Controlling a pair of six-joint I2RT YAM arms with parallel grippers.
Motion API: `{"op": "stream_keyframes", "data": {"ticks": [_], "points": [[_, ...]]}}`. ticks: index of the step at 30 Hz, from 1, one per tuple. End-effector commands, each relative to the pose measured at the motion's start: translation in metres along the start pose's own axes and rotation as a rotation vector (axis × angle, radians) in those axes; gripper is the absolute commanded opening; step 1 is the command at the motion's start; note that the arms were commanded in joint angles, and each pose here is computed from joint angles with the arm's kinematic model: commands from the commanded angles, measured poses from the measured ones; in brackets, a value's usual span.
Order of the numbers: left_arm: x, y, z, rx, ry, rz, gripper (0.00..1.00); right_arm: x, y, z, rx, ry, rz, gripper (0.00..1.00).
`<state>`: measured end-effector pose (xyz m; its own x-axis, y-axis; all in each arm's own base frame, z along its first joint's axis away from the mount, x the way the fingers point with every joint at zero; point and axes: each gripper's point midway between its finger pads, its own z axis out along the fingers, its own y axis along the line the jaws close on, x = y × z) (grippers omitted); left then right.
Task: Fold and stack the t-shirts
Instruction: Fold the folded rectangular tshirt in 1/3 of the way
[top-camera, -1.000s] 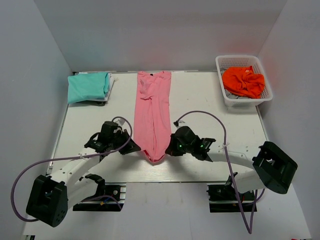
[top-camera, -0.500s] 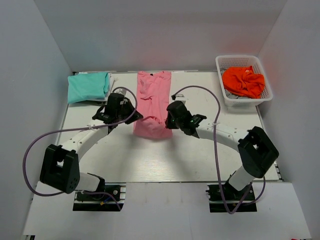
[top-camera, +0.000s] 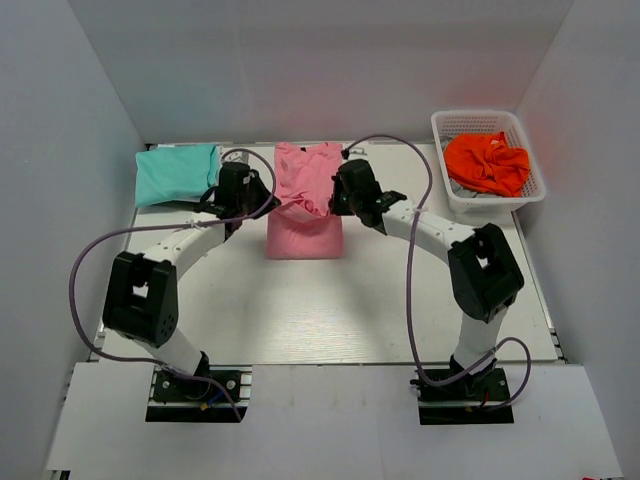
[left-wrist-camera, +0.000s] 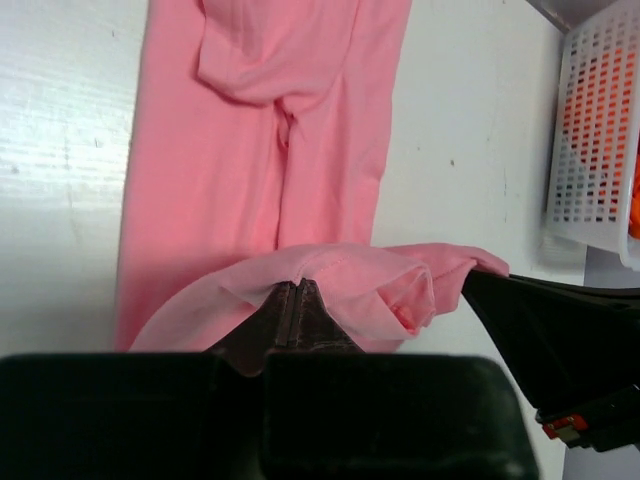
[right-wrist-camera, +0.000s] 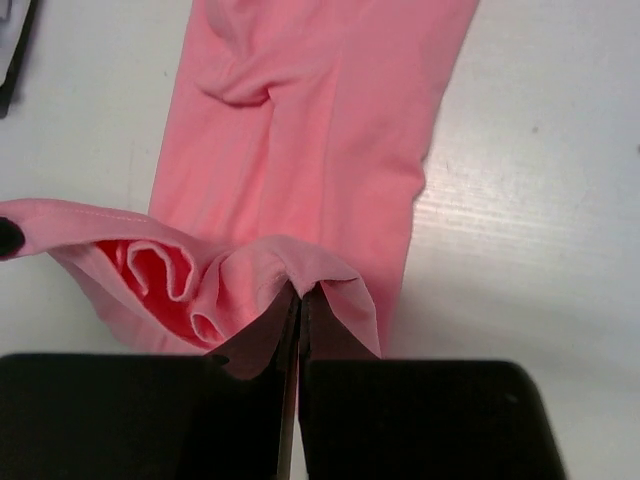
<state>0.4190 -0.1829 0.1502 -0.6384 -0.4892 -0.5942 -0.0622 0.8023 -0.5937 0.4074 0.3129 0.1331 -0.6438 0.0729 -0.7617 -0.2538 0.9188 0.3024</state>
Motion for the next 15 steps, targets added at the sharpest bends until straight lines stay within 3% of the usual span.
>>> {"op": "stream_keyframes", "data": {"ticks": [1, 15], "points": [[-0.035, -0.018, 0.01, 0.06, -0.082, 0.031, 0.0, -0.037, 0.017, 0.009, -0.071, -0.076, -0.049, 0.0], [-0.037, 0.008, 0.07, 0.06, -0.006, -0.004, 0.0, -0.033, -0.003, 0.067, -0.12, -0.003, -0.02, 0.0]]}}
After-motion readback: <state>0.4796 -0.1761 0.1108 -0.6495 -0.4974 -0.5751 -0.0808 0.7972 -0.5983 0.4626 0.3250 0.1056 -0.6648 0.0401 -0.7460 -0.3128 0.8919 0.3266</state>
